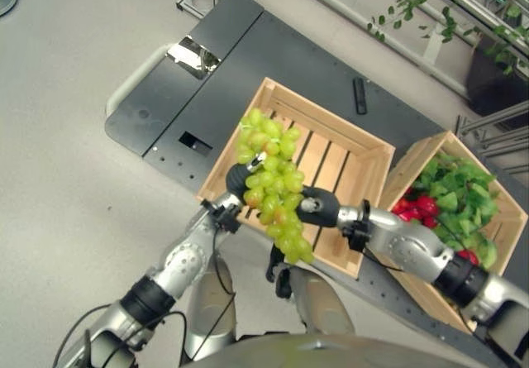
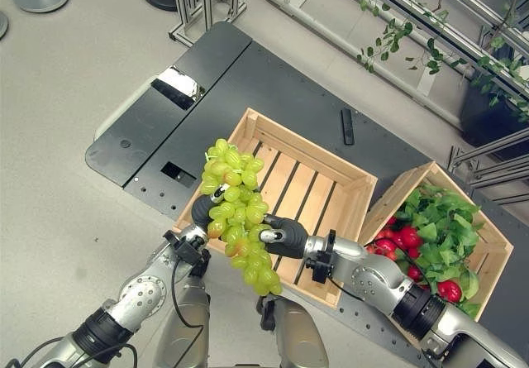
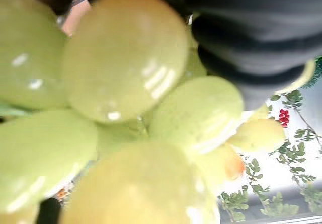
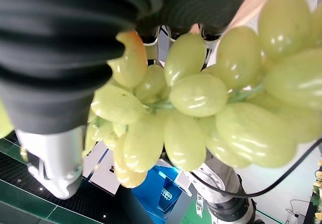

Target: Pick up the fruits from the basket on one side to the basket on the other side

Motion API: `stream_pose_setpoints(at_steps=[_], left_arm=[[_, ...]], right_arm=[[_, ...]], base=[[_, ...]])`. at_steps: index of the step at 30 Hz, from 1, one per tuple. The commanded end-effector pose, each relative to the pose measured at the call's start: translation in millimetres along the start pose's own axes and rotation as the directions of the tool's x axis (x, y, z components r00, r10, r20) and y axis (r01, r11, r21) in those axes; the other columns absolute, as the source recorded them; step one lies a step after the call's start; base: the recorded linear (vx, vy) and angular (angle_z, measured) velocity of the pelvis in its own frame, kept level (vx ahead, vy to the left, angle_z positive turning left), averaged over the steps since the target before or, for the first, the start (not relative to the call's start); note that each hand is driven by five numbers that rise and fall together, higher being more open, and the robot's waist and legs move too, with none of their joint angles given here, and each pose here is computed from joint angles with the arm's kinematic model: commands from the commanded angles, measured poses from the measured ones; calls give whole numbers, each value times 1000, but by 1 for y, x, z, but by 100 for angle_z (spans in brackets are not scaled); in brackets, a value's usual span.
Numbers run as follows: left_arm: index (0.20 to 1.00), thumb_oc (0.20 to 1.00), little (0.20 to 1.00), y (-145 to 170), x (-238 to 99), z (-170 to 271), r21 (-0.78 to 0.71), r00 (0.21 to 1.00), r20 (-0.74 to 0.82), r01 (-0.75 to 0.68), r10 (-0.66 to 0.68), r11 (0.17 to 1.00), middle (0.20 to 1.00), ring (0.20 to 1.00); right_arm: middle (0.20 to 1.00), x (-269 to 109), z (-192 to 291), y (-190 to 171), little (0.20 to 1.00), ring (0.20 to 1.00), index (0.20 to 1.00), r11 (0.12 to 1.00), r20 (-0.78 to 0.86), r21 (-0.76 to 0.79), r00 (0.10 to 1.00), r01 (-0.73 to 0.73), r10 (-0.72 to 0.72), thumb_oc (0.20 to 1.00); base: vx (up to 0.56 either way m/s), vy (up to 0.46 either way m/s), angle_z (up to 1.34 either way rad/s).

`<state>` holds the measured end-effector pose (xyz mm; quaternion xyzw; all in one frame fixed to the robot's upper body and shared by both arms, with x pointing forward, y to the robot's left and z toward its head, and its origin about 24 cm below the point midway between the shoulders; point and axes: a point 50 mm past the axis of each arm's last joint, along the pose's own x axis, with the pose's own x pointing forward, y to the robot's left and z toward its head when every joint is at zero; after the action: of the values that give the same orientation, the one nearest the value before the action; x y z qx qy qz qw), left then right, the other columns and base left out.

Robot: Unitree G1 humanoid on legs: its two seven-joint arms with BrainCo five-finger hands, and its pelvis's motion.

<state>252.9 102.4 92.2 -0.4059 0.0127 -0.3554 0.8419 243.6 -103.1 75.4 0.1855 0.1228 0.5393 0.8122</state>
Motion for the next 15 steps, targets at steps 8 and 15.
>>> stream_pose_setpoints(at_steps=[8,15], left_arm=[[200,200,200,-8,-16,21,10,989,145,21,-22,1000,200,200],[200,200,200,4,-31,40,43,970,238,-63,51,997,200,200]], right_arm=[[1000,-53,53,-22,1000,1000,1000,959,232,-147,951,242,-204,1000],[1000,-93,79,-34,1000,1000,1000,886,425,-155,839,438,-340,1000]], base=[[0,-2,-1],[7,-5,-3]])
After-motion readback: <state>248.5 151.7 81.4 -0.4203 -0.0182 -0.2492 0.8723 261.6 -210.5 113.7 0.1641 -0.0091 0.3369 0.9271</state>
